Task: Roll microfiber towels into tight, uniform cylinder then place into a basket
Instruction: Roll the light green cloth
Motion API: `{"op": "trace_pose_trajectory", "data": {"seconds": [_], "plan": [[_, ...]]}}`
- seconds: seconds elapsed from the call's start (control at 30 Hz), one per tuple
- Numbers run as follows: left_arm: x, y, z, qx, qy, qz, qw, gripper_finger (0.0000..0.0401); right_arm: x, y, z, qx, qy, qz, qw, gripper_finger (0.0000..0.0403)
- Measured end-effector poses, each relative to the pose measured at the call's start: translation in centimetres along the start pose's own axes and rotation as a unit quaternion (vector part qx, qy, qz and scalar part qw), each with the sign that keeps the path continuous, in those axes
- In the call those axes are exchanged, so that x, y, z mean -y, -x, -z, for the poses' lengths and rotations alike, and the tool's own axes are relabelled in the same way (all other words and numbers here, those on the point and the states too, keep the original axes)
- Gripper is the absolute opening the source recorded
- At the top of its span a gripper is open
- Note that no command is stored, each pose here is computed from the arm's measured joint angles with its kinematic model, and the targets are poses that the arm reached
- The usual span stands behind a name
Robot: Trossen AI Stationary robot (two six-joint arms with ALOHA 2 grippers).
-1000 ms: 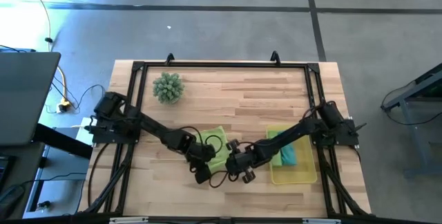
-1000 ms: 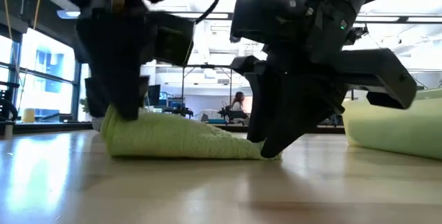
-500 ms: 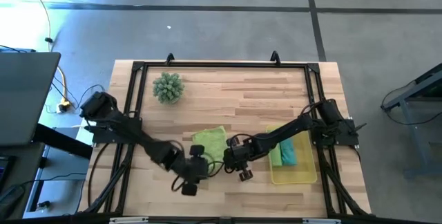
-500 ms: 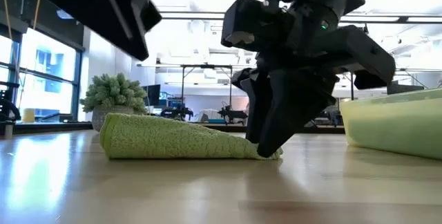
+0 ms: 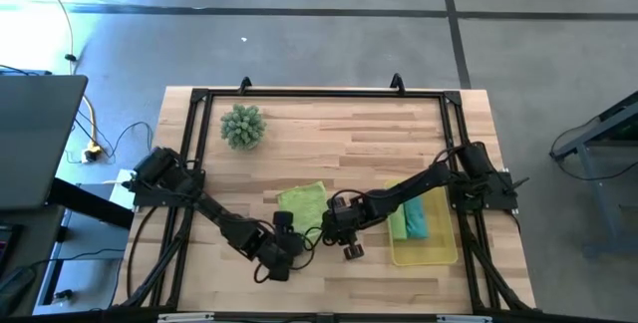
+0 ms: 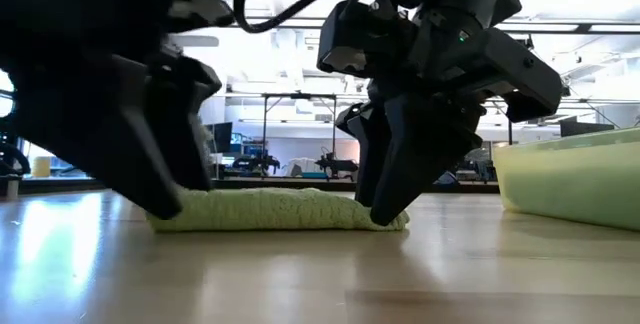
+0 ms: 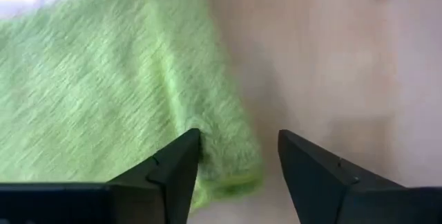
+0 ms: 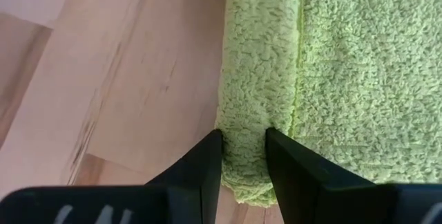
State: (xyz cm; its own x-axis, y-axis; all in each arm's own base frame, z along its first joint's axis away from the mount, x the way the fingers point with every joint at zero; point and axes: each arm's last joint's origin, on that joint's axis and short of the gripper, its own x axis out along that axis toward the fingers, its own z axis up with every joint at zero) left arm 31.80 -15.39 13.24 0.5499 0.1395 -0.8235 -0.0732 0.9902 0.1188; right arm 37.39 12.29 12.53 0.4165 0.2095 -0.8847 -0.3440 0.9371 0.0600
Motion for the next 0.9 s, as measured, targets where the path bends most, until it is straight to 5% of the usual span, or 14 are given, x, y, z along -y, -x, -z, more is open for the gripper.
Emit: {"op": "trace_pose_trajectory", "data": {"seconds": [0.33, 0.67, 0.9], "plan": [[-0.9, -2.0, 0.8, -0.042, 0.036, -0.019, 0.998, 0.0192, 0.0, 0.0, 0.0, 0.001, 0.0, -0.005, 1.0, 0.0108], [-1.1, -2.1, 1.0, -0.052, 0.11, 0.001, 0.993, 0.0024, 0.0, 2.6, -0.1, -0.011, 0.04, 0.04, 0.998, 0.0108], [-1.7, -2.2, 2.6, 0.031, 0.212, 0.068, 0.974, 0.0016, -0.9, 6.0, -0.7, 0.009, 0.084, 0.062, 0.995, 0.0108]]}}
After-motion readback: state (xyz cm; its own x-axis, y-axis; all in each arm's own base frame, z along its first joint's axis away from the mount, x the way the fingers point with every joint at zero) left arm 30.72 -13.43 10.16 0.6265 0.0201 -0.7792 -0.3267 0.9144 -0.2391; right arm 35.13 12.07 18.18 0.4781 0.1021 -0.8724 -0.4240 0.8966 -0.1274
